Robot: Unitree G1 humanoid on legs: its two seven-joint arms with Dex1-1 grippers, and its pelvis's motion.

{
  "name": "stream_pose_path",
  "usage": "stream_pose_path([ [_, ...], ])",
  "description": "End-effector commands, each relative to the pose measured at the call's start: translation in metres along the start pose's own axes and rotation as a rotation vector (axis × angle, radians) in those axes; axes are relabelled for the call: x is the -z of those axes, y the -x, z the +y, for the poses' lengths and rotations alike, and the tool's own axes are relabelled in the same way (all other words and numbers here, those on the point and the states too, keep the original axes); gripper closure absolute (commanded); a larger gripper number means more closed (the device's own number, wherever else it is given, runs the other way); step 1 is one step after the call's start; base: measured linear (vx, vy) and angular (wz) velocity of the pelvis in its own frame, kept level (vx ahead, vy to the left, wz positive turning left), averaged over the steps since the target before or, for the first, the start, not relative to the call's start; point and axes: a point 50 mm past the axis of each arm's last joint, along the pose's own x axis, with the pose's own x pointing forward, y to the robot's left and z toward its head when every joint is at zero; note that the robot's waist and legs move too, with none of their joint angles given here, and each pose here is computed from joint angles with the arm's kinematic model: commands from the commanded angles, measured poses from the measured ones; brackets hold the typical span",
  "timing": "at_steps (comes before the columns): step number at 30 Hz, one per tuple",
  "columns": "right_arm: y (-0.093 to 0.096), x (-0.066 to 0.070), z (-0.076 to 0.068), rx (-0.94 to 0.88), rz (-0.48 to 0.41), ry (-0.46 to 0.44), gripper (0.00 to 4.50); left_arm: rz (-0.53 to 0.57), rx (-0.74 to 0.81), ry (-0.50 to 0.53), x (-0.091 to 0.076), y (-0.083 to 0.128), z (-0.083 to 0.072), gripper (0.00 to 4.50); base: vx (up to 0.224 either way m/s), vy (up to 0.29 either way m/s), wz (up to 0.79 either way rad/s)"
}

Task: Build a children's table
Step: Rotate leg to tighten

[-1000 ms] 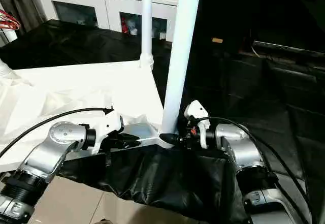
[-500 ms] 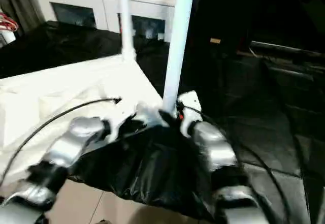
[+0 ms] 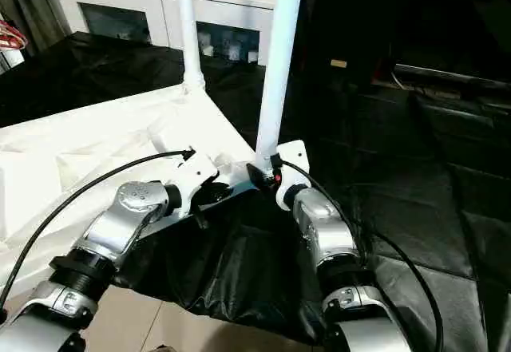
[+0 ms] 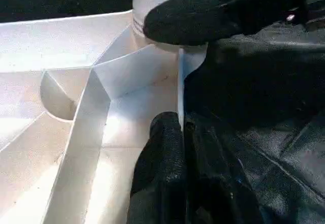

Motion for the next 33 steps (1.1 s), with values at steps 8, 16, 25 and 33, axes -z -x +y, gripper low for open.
stream_pose_path([
  [8, 0.024, -0.003, 0.008, -0.476, 0.078, 0.146, 0.73, -0.150, 0.218, -0.086, -0.017, 0.015, -0.013, 4.50, 0.000, 0.000, 0.00],
  [16, 0.046, 0.000, -0.001, -0.641, 0.147, 0.184, 0.73, -0.094, 0.360, -0.103, -0.003, 0.036, -0.018, 4.50, 0.000, 0.000, 0.00],
  [25, 0.052, 0.003, 0.001, -0.708, 0.188, 0.193, 1.49, -0.064, 0.396, -0.101, 0.003, 0.047, -0.017, 4.50, 0.000, 0.000, 0.00],
  [33, 0.053, 0.007, 0.007, -0.747, 0.207, 0.181, 2.03, -0.065, 0.385, -0.094, 0.003, 0.047, -0.017, 4.50, 0.000, 0.000, 0.00],
])
